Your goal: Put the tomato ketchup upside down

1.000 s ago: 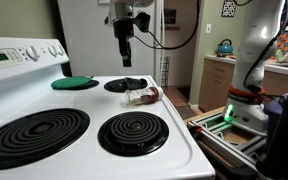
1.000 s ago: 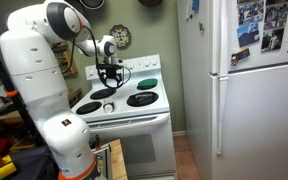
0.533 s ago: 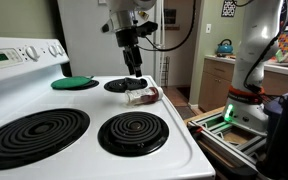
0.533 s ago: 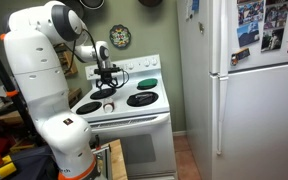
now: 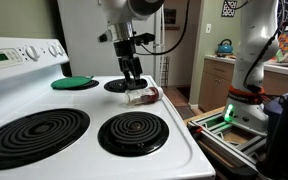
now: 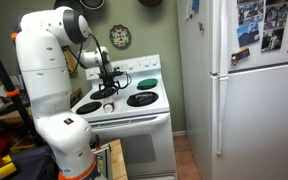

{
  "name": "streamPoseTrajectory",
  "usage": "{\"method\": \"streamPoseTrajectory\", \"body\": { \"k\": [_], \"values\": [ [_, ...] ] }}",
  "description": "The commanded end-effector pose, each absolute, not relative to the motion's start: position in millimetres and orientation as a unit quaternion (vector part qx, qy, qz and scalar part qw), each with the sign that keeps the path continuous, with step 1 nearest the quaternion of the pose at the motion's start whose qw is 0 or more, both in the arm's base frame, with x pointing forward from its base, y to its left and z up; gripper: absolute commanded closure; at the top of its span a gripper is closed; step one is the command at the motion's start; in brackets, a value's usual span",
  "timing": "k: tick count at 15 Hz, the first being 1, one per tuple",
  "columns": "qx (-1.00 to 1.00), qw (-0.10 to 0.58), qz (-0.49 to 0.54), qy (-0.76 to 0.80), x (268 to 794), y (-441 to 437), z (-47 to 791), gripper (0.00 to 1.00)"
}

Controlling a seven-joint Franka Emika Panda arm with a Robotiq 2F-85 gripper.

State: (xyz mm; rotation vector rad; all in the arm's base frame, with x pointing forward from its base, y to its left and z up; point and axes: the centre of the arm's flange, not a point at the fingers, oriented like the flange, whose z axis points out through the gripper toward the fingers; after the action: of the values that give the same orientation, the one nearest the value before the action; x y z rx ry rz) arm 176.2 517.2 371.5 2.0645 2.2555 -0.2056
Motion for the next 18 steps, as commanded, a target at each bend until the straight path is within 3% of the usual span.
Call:
{"method": "streamPoseTrajectory", "body": {
  "k": [1, 18],
  "values": [
    [0.680, 0.016, -0.050, 0.731, 176, 523, 361, 0.00],
    [0.673, -0.016, -0.121, 0.730, 157, 504, 326, 0.00]
  ]
}}
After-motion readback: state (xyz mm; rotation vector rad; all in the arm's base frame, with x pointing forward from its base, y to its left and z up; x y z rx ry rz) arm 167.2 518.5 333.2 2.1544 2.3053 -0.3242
